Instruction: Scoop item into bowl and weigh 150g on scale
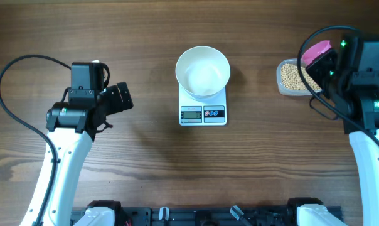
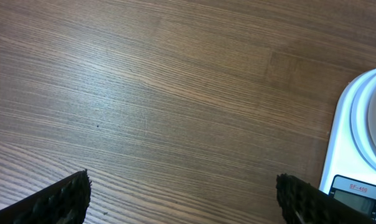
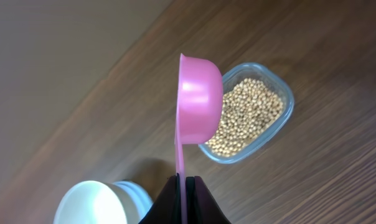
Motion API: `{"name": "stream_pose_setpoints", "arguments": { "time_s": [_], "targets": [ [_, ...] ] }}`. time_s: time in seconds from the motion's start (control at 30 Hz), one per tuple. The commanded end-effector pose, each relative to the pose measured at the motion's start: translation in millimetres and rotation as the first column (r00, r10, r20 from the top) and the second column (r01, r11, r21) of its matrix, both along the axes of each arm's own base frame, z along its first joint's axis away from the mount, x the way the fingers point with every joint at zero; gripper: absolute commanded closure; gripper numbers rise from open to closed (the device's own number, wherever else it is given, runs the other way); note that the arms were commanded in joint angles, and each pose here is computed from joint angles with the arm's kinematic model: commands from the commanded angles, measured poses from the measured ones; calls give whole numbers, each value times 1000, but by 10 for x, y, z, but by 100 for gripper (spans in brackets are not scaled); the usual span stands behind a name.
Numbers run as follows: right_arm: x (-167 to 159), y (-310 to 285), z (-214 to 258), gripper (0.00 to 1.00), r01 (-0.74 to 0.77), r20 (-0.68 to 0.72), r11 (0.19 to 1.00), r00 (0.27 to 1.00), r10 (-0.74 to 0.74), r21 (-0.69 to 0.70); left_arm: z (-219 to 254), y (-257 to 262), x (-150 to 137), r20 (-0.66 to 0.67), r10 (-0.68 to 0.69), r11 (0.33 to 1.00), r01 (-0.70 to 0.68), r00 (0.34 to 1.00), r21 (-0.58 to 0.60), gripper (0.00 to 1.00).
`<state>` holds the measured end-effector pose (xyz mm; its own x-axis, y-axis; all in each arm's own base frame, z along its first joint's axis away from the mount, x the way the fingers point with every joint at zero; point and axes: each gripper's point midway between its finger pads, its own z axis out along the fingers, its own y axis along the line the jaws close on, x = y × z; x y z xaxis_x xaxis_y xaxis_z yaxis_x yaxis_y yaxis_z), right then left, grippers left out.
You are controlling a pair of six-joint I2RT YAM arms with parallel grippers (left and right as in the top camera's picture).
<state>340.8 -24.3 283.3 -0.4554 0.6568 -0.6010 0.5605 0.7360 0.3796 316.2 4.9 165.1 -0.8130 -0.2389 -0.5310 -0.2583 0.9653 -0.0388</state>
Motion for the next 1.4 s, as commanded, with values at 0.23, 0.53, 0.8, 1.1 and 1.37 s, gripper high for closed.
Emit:
{"name": "stream_pose_setpoints", "arguments": {
  "time_s": [0.23,0.53,0.8,1.1,1.37],
  "targets": [
    [244,-73,305,96,-82,106,982,989,101,-171,24,7,-7,8,2,1000,-2,1000,-4,0],
    [285,125,310,96,-172,127,980,975,185,-104,24,7,-7,8,2,1000,-2,1000,-4,0],
    [290,166,312,96,-190,132,978,971,201,-90,24,7,-7,8,2,1000,-2,1000,-4,0],
    [325,162,313,96,-188,137,978,970,199,-93,40,5,20,21,1,1000,-1,1000,-5,0],
    [323,162,310,96,-188,136,978,970,199,-93,163,-700,56,100,-241,913,260,965,-313,0]
  ]
}}
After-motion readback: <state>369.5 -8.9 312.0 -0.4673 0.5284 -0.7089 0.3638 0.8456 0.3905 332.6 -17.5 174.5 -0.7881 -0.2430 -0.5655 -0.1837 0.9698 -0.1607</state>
